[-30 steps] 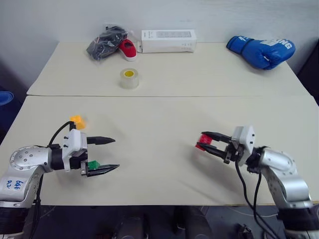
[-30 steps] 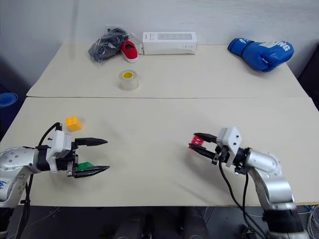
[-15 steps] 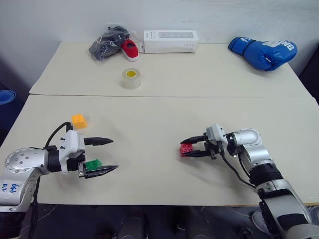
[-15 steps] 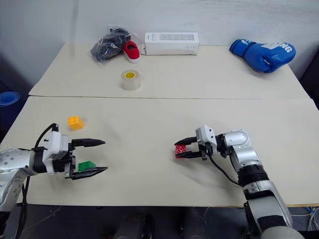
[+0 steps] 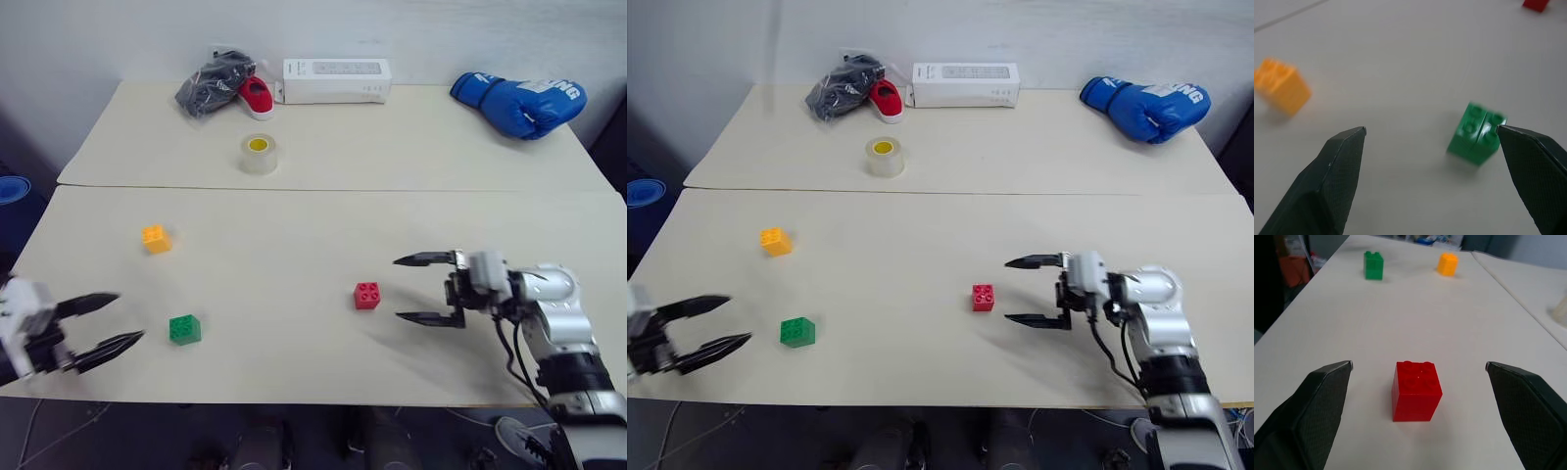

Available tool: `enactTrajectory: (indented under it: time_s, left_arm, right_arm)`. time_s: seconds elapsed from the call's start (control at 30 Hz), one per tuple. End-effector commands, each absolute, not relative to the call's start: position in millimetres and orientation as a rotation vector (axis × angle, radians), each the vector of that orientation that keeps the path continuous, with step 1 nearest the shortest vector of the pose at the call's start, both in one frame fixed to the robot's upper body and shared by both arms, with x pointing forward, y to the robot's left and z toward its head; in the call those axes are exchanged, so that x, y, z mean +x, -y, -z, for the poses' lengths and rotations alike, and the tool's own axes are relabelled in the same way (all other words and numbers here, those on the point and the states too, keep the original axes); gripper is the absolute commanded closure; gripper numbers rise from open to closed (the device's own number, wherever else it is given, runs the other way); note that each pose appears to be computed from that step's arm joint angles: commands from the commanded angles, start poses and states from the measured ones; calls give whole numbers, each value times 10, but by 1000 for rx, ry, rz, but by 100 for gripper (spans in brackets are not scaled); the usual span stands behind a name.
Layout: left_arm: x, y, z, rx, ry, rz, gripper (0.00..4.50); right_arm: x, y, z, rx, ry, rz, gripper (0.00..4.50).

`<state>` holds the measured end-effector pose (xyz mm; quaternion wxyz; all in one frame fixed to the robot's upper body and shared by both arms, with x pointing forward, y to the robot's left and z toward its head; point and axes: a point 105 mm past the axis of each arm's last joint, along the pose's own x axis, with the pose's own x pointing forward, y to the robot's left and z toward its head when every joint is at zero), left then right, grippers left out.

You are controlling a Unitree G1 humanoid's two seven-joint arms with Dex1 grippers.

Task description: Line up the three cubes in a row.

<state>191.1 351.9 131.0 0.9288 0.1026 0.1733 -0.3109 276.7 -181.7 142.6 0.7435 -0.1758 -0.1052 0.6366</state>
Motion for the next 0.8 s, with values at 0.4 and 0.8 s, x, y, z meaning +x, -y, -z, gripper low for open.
enactTrajectory:
  time_s: [0.4,0.8]
  left_arm:
    - [2048,-2885,-1194,299,-329,942,0]
    - [2367,-2679,-967,404,-327,1034,160]
  right_arm:
    - [2347,1774,-1676,-303,327,-1433,3]
    - [2301,1625,-1692,-286,350,-1414,0]
